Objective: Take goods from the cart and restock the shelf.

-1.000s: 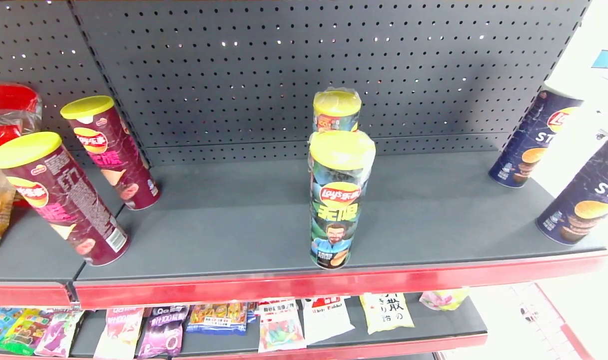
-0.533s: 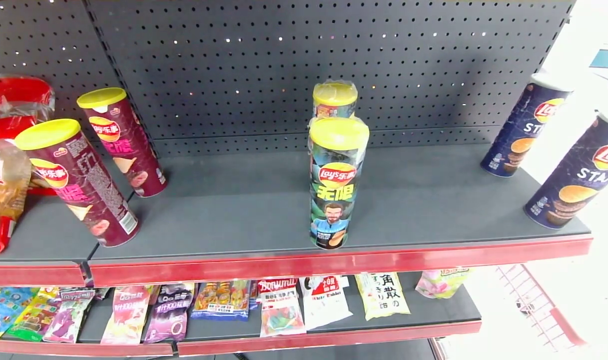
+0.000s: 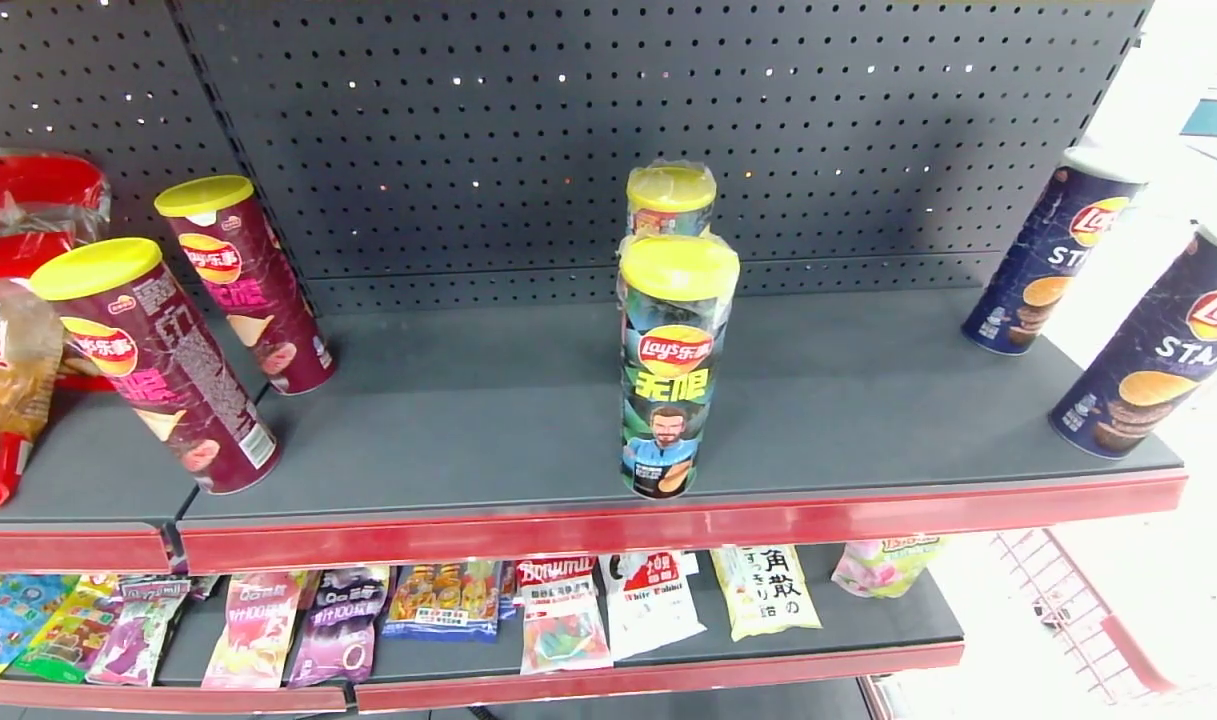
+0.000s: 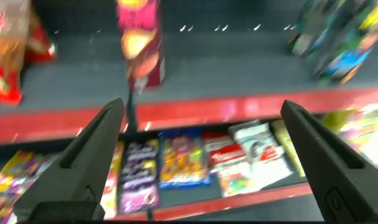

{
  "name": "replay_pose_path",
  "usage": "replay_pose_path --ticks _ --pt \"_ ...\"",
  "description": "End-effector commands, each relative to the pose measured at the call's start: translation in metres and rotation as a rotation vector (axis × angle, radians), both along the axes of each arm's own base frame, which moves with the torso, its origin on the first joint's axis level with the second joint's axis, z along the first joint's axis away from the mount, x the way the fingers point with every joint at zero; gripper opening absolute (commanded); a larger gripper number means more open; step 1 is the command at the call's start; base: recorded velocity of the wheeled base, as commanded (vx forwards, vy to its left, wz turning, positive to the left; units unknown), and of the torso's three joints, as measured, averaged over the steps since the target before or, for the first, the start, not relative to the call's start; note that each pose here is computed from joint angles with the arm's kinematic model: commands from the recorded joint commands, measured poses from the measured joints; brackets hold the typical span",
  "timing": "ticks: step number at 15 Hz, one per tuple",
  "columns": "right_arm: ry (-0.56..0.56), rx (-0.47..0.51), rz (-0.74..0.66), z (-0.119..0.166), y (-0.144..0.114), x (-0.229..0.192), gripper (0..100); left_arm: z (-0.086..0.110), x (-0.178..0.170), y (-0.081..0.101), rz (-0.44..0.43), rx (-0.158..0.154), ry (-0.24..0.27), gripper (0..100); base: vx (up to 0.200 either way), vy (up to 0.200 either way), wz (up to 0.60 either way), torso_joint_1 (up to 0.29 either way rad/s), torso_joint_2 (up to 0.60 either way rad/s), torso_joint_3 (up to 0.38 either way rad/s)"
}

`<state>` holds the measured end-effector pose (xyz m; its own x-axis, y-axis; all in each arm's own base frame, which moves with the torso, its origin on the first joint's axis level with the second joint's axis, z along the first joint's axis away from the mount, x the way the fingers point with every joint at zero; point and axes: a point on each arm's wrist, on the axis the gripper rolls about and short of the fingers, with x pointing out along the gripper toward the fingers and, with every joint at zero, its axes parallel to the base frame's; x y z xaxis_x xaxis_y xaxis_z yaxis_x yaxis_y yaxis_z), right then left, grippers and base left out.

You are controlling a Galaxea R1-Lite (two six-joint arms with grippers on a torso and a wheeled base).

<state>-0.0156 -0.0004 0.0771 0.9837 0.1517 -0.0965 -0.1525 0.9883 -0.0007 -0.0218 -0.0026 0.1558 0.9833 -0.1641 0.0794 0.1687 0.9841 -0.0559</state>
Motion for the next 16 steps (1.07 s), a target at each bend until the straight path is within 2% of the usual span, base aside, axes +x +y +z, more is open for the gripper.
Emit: replay_pose_path --ticks 1,2,3,4,5,6,7,8,9,10,11,12,16 --pt "0.001 0.0 0.001 0.0 0.0 0.0 100 0.084 0.11 -0.013 -0.241 -0.05 0.238 100 0.0 0.0 0.0 0.0 0.0 0.0" --pt "0.002 0.001 0.002 0.0 0.0 0.0 100 0.082 0.124 -0.022 -0.395 -0.02 0.259 100 0.0 0.0 0.0 0.0 0.0 0.0" --pt "0.001 0.0 0.001 0.0 0.0 0.0 100 0.078 0.136 -0.031 -0.498 0.02 0.288 100 0.0 0.0 0.0 0.0 0.0 0.0" --pt "0.001 0.0 0.002 0.0 0.0 0.0 100 0.073 0.145 -0.038 -0.544 0.057 0.314 100 0.0 0.0 0.0 0.0 0.0 0.0" --pt "0.001 0.0 0.001 0.0 0.0 0.0 100 0.065 0.161 -0.053 -0.626 0.124 0.362 100 0.0 0.0 0.0 0.0 0.0 0.0" --pt "0.001 0.0 0.002 0.0 0.0 0.0 100 0.062 0.172 -0.061 -0.651 0.144 0.387 100 0.0 0.0 0.0 0.0 0.0 0.0" --pt "0.001 0.0 0.001 0.0 0.0 0.0 100 0.059 0.195 -0.077 -0.689 0.165 0.431 100 0.0 0.0 0.0 0.0 0.0 0.0" --pt "0.001 0.0 0.001 0.0 0.0 0.0 100 0.056 0.211 -0.087 -0.699 0.18 0.459 100 0.0 0.0 0.0 0.0 0.0 0.0" --pt "0.001 0.0 0.001 0.0 0.0 0.0 100 0.051 0.225 -0.098 -0.712 0.217 0.473 100 0.0 0.0 0.0 0.0 0.0 0.0" --pt "0.001 0.0 0.001 0.0 0.0 0.0 100 0.051 0.227 -0.1 -0.716 0.223 0.473 100 0.0 0.0 0.0 0.0 0.0 0.0" --pt "0.001 0.0 0.002 0.0 0.0 0.0 100 0.046 0.243 -0.114 -0.729 0.274 0.478 100 0.0 0.0 0.0 0.0 0.0 0.0" --pt "0.002 0.001 0.001 0.0 0.0 0.0 100 0.043 0.252 -0.125 -0.73 0.29 0.489 100 0.0 0.0 0.0 0.0 0.0 0.0" --pt "0.001 0.0 0.001 0.0 0.0 0.0 100 0.028 0.273 -0.149 -0.67 0.342 0.536 100 0.0 0.0 0.0 0.0 0.0 0.0"
